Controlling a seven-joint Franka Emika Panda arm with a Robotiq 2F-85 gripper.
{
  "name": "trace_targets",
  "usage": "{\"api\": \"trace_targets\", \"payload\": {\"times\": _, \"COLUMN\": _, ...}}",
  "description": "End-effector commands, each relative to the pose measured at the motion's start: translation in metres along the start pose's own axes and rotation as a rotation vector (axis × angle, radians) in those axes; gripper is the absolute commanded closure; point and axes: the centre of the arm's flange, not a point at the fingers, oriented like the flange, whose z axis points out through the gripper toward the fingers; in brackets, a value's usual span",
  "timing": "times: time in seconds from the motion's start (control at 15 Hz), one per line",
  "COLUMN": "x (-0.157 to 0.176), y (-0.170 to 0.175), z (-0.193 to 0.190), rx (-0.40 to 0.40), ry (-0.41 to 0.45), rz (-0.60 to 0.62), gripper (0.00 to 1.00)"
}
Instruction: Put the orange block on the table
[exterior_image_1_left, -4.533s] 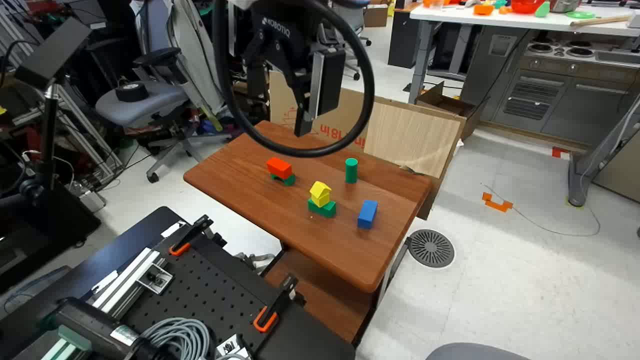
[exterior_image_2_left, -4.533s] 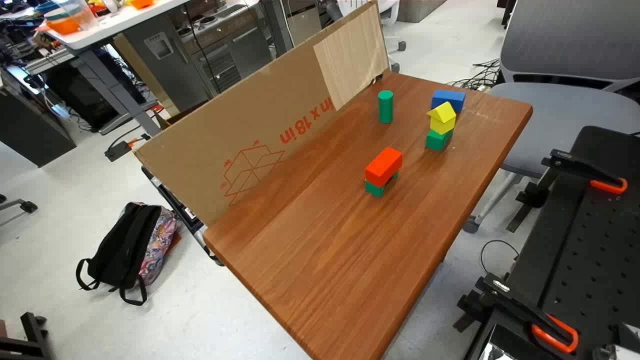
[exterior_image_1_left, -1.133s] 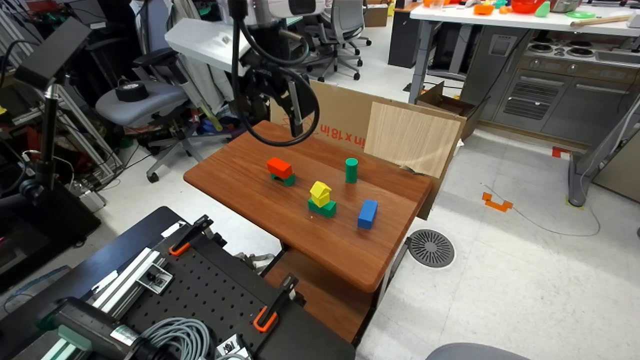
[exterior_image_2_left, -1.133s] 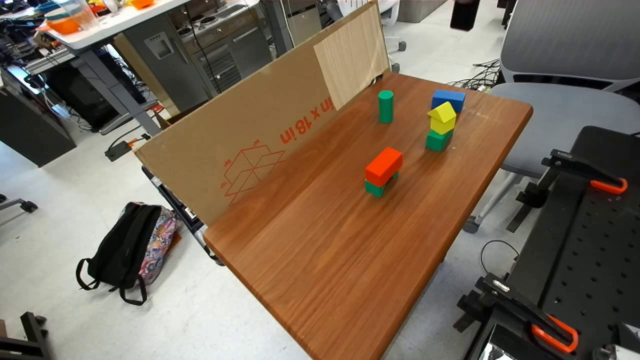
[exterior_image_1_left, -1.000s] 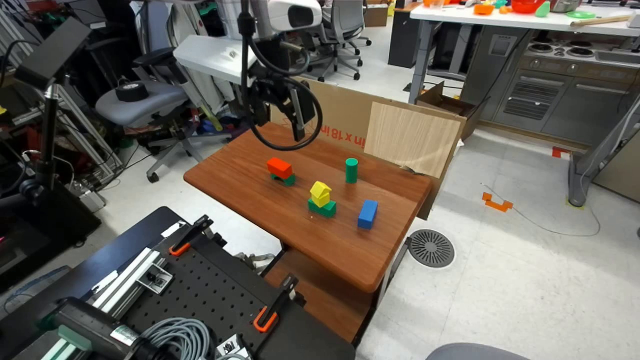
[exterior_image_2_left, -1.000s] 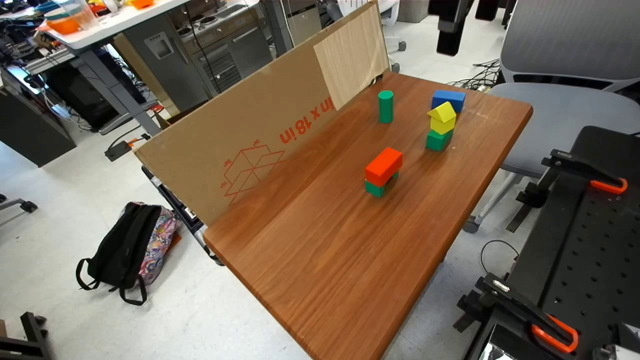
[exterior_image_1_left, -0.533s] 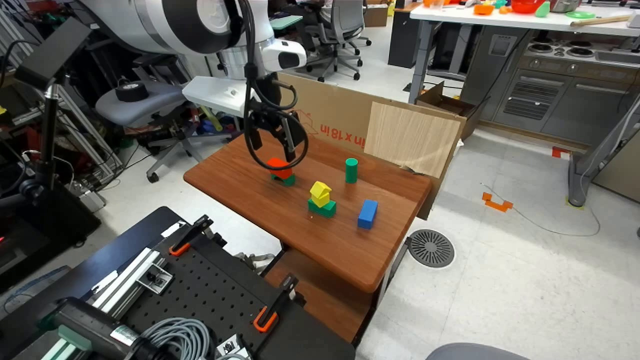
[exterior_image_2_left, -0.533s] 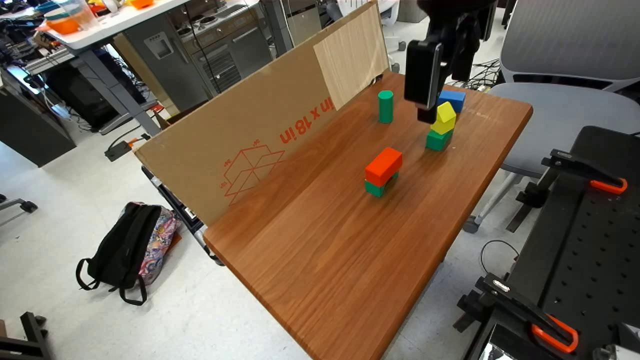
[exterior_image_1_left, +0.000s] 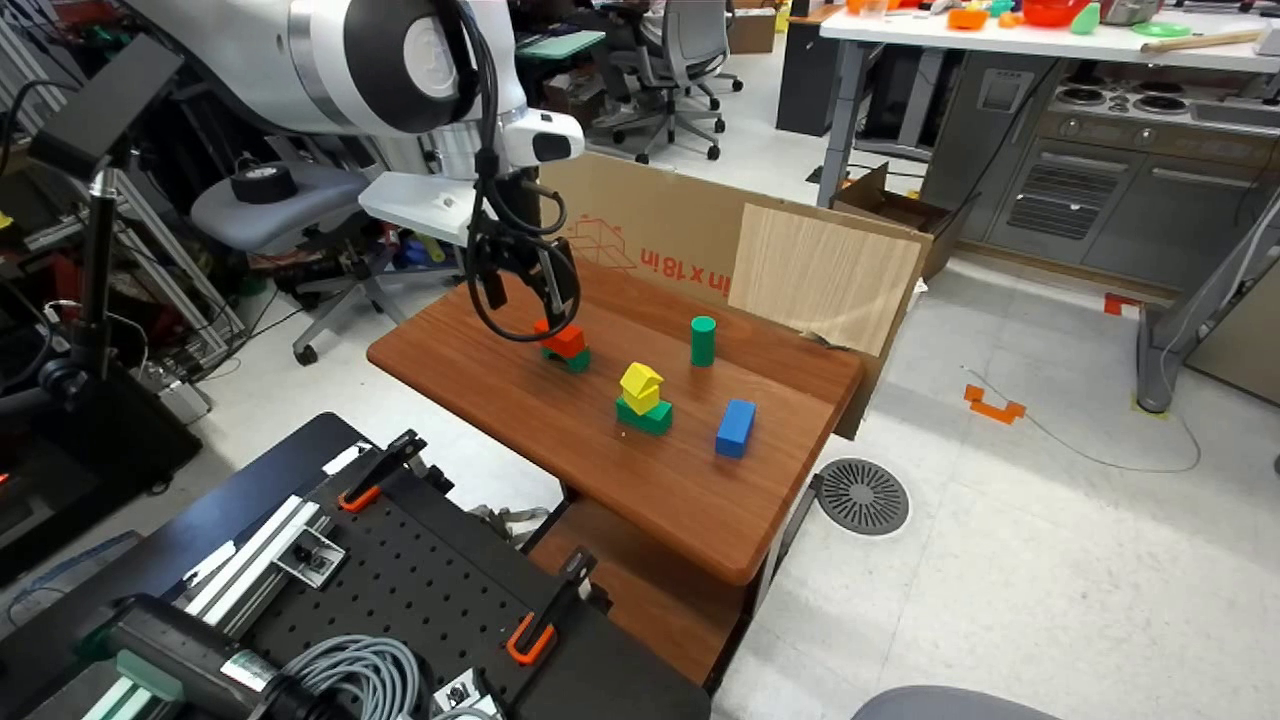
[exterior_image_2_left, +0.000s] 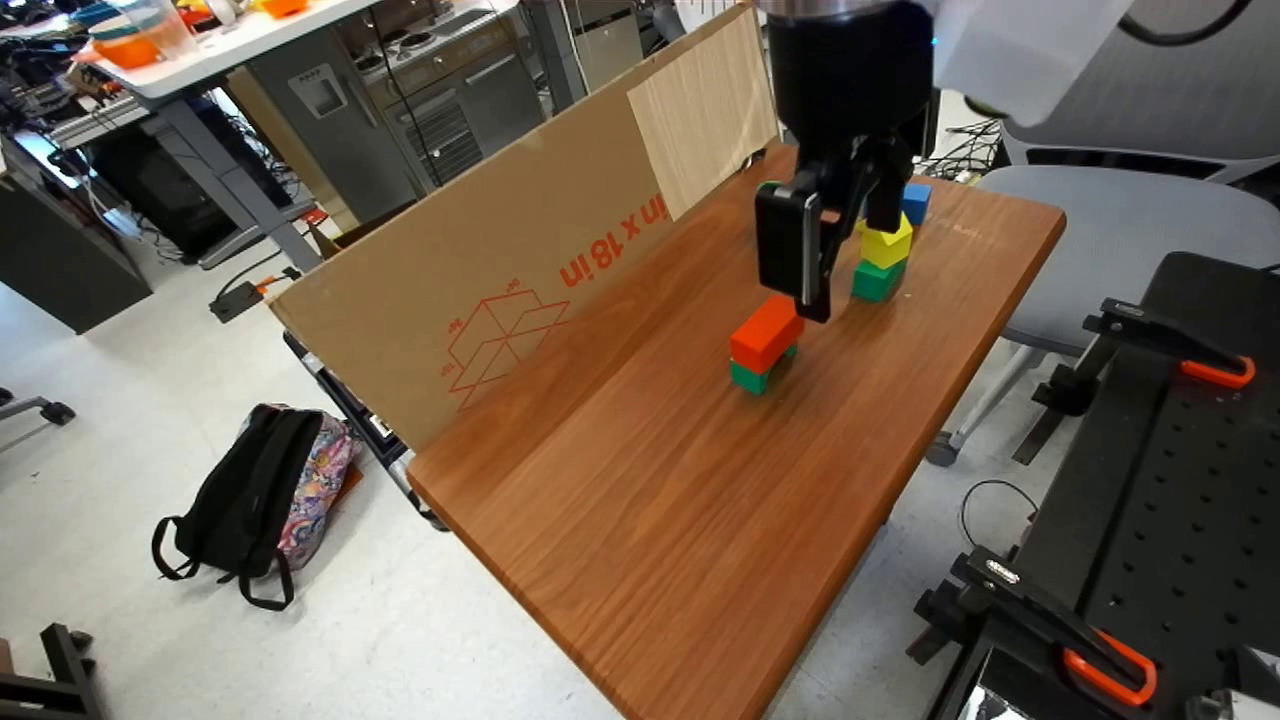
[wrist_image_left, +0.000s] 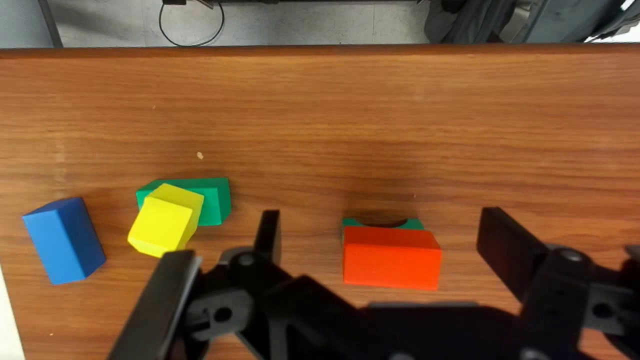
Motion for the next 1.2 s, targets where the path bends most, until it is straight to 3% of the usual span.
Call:
{"api": "trace_targets", "payload": {"times": 0.0, "x": 0.029, "y": -0.014, "z": 0.013, "rx": -0.027, "ry": -0.009, "rz": 0.016, "gripper": 0.00}}
{"api": "trace_targets", "payload": {"times": 0.6, "x": 0.061, "y": -0.034, "z": 0.046, "rx": -0.054, "ry": -0.057, "rz": 0.011, "gripper": 0.00}}
{"api": "trace_targets", "payload": {"times": 1.13, "x": 0.068, "y": -0.030, "z": 0.064, "rx": -0.091, "ry": -0.140, "rz": 0.033, "gripper": 0.00}}
